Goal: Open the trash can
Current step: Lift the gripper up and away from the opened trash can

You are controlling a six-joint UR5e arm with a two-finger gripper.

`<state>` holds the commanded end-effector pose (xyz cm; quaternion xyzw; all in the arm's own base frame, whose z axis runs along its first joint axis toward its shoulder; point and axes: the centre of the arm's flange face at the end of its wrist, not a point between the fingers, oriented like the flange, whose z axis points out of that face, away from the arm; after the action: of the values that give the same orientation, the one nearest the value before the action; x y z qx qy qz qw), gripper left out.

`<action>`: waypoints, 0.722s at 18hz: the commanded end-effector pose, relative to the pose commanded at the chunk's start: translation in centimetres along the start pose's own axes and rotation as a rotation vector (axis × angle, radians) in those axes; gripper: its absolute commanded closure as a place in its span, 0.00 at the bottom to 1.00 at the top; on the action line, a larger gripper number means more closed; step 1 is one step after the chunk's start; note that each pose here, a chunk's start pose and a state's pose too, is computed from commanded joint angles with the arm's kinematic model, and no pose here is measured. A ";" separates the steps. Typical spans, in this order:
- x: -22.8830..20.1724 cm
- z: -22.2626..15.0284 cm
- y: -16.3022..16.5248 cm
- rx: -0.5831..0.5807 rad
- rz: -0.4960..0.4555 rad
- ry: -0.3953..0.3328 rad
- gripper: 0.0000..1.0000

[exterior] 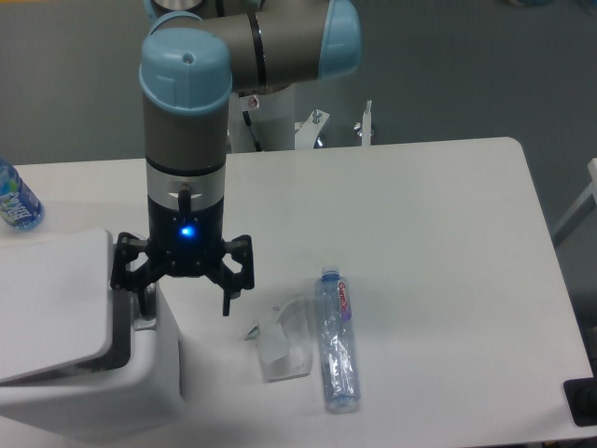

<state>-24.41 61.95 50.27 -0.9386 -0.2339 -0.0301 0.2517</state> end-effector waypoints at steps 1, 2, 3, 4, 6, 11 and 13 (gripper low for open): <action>-0.3 -0.7 -0.3 0.015 -0.007 0.013 0.00; -0.9 -1.6 -0.6 0.028 -0.017 0.015 0.00; -1.8 -2.5 -0.7 0.042 -0.028 0.008 0.00; -3.0 -3.5 -0.8 0.058 -0.043 -0.005 0.00; -6.4 -5.2 -1.0 0.083 -0.084 -0.038 0.00; -13.2 -9.2 -1.8 0.141 -0.147 -0.154 0.00; -15.0 -10.0 -1.7 0.135 -0.081 -0.210 0.00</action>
<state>-37.92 51.98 57.12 -0.9073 -0.2981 0.0738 0.2871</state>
